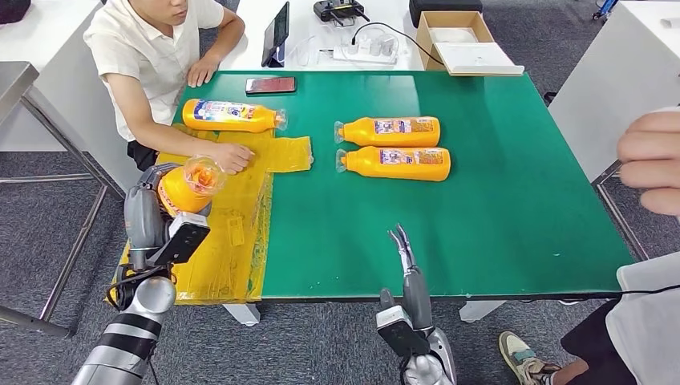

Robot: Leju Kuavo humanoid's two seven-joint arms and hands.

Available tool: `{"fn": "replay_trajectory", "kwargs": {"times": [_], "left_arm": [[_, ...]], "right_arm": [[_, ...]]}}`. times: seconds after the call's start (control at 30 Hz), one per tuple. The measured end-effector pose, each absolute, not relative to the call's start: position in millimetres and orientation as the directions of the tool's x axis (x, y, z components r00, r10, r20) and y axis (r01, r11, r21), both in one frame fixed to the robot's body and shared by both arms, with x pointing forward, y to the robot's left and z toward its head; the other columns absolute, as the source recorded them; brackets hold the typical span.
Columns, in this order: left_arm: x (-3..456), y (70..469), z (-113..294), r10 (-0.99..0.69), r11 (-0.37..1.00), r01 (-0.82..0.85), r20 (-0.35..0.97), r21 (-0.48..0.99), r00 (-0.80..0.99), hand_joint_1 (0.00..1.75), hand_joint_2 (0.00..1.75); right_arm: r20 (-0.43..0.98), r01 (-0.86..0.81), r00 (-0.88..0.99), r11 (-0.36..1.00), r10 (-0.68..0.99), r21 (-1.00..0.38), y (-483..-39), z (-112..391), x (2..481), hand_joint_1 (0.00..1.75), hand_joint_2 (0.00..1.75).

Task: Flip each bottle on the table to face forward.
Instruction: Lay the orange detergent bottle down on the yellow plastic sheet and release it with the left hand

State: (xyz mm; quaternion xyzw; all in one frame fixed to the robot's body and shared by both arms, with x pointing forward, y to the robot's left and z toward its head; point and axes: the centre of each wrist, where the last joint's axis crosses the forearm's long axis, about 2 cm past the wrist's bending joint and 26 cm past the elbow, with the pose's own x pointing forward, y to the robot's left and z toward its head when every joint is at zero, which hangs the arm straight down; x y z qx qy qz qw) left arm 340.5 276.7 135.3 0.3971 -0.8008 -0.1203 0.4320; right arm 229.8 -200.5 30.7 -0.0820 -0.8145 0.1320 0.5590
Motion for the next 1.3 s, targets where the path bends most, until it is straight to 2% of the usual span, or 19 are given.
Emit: {"fn": "replay_trajectory", "kwargs": {"times": [0.03, 0.1, 0.23, 0.3, 0.43, 0.57, 0.63, 0.67, 0.73, 0.77, 0.8, 0.93, 1.03, 1.17, 1.3], "left_arm": [[340.7, 277.4, 135.2, -0.745, 0.651, -0.533, 0.592, 0.541, -0.309, 0.88, 1.75], [341.7, 277.5, 135.3, -0.771, 0.623, -0.535, 0.563, 0.570, -0.298, 0.99, 1.75], [349.4, 269.5, 130.8, -0.877, 0.481, -0.467, 0.406, 0.742, -0.257, 1.48, 1.75], [354.9, 262.1, 123.4, -0.915, 0.398, -0.391, 0.327, 0.830, -0.237, 1.60, 1.75], [364.2, 251.3, 104.8, -0.961, 0.243, -0.254, 0.198, 0.936, -0.191, 1.70, 1.75], [371.4, 251.9, 91.4, -0.976, 0.171, -0.125, 0.151, 0.977, -0.157, 1.71, 1.75], [374.7, 253.8, 87.8, -0.980, 0.146, -0.069, 0.135, 0.987, -0.148, 1.54, 1.75], [376.2, 254.6, 86.8, -0.981, 0.134, -0.048, 0.126, 0.990, -0.145, 1.21, 1.75], [379.6, 256.1, 86.2, -0.984, 0.116, -0.009, 0.114, 0.993, -0.138, 0.42, 1.75], [381.3, 256.7, 86.5, -0.985, 0.112, 0.008, 0.113, 0.994, -0.134, 0.11, 1.75], [383.1, 257.5, 87.0, -0.985, 0.111, 0.027, 0.114, 0.993, -0.130, 0.01, 1.75], [388.7, 260.3, 88.1, -0.978, 0.138, 0.128, 0.155, 0.982, -0.138, 0.00, 1.75], [392.2, 263.2, 89.8, -0.954, 0.214, 0.209, 0.251, 0.954, -0.167, 0.00, 1.75], [393.2, 268.5, 89.3, -0.870, 0.376, 0.295, 0.444, 0.879, -0.216, 0.00, 0.00], [389.0, 274.1, 85.8, -0.722, 0.530, 0.384, 0.640, 0.756, -0.264, 0.00, 0.00]], "right_arm": [[0.889, -0.011, -0.361, 0.952, 0.282, -0.306, -201.2, 30.9, 229.8, 0.00, 0.00], [0.889, -0.008, -0.361, 0.952, 0.281, -0.305, -202.1, 31.0, 229.7, 0.00, 0.00], [0.890, -0.028, -0.365, 0.953, 0.272, -0.302, -201.1, 31.9, 230.5, 0.00, 0.00], [0.890, -0.046, -0.372, 0.952, 0.264, -0.302, -199.0, 33.2, 232.1, 0.00, 0.00], [0.888, -0.070, -0.385, 0.952, 0.250, -0.298, -192.8, 36.9, 237.2, 0.00, 0.00], [0.890, -0.084, -0.390, 0.953, 0.237, -0.290, -186.3, 39.1, 240.9, 0.00, 0.00], [0.892, -0.090, -0.388, 0.954, 0.231, -0.287, -183.6, 39.0, 241.5, 0.00, 0.00], [0.893, -0.092, -0.386, 0.954, 0.229, -0.284, -182.6, 38.7, 241.5, 0.00, 0.00], [0.897, -0.096, -0.381, 0.955, 0.224, -0.279, -181.0, 37.9, 241.3, 0.00, 0.00], [0.898, -0.098, -0.379, 0.956, 0.221, -0.277, -180.2, 37.6, 241.1, 0.00, 0.00], [0.900, -0.100, -0.377, 0.956, 0.219, -0.275, -179.5, 37.3, 241.0, 0.00, 0.00], [0.906, -0.104, -0.367, 0.959, 0.211, -0.265, -178.1, 35.4, 240.0, 0.00, 0.00], [0.910, -0.105, -0.360, 0.960, 0.206, -0.258, -177.1, 34.0, 239.0, 0.00, 0.00], [0.914, -0.104, -0.352, 0.962, 0.203, -0.254, -177.7, 32.3, 238.2, 0.00, 0.00], [0.916, -0.110, -0.349, 0.962, 0.198, -0.250, -177.9, 31.7, 238.3, 0.00, 0.00]]}}
